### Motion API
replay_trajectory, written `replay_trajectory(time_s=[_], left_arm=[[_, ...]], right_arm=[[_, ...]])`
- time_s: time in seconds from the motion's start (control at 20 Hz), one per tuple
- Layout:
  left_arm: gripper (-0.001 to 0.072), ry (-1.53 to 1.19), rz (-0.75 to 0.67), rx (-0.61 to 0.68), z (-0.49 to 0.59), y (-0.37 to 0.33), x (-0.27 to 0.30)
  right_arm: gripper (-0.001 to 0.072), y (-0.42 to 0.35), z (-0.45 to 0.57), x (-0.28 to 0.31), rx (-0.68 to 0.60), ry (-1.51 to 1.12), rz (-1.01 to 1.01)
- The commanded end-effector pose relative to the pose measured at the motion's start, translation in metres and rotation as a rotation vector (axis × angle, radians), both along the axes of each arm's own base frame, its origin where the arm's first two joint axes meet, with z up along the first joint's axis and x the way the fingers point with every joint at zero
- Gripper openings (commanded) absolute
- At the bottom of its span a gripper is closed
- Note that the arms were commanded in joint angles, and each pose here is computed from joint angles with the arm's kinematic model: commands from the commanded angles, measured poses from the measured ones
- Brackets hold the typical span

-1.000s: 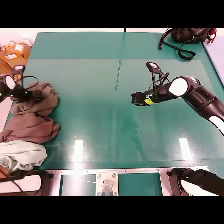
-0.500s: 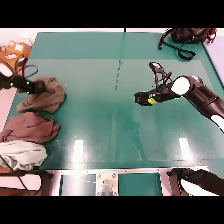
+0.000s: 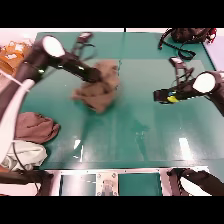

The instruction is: Fold the shirts.

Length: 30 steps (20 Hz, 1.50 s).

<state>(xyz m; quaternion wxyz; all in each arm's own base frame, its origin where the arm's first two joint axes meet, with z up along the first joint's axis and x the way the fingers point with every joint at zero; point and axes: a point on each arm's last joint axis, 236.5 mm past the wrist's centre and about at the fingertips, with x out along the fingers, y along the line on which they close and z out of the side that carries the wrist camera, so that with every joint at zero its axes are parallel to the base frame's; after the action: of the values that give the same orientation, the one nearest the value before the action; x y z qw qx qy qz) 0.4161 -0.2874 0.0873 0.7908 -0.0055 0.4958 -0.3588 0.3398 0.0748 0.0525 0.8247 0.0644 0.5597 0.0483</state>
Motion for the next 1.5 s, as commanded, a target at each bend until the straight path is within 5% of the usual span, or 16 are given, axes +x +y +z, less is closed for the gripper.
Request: replay_trajectory(time_s=[0.0,0.05,0.1,0.15,0.65,0.8,1.0,1.3,1.35,1.4,1.45], left_arm=[[0.0027,0.056,-0.129,-0.013,-0.020,-0.078,-0.047],[0.0221,0.077,-0.146,-0.002,-0.032,-0.086,-0.053],[0.0578,0.107,-0.137,-0.001,-0.039,-0.089,-0.055],[0.0708,0.140,-0.117,0.001,-0.043,-0.086,-0.056],[0.0708,0.506,0.093,0.170,-0.065,0.095,-0.045],[0.0709,0.666,0.049,0.174,-0.111,0.095,-0.088],[0.0708,0.722,0.116,0.008,-0.157,0.066,-0.104],[0.0705,0.595,0.176,-0.072,-0.180,0.026,-0.088],[0.0607,0.573,0.172,-0.072,-0.180,0.020,-0.086],[0.0428,0.557,0.161,-0.072,-0.180,0.016,-0.086],[0.0117,0.550,0.147,-0.071,-0.180,0.015,-0.087]], right_arm=[[0.0015,-0.038,0.004,-0.012,-0.009,0.038,-0.100],[0.0028,-0.042,0.003,-0.012,-0.010,0.044,-0.113],[0.0191,-0.045,0.003,-0.012,-0.009,0.044,-0.121],[0.0348,-0.045,0.003,-0.012,-0.003,0.044,-0.126],[0.0380,-0.054,-0.082,0.002,0.329,0.233,-0.270],[0.0380,-0.030,-0.116,0.020,0.459,0.264,-0.234],[0.0430,0.012,-0.145,0.041,0.650,0.280,-0.190],[0.0413,0.047,-0.154,0.078,0.702,0.244,-0.125],[0.0339,0.047,-0.151,0.082,0.701,0.232,-0.120],[0.0221,0.046,-0.147,0.085,0.701,0.222,-0.110],[0.0091,0.047,-0.144,0.086,0.702,0.216,-0.092]])
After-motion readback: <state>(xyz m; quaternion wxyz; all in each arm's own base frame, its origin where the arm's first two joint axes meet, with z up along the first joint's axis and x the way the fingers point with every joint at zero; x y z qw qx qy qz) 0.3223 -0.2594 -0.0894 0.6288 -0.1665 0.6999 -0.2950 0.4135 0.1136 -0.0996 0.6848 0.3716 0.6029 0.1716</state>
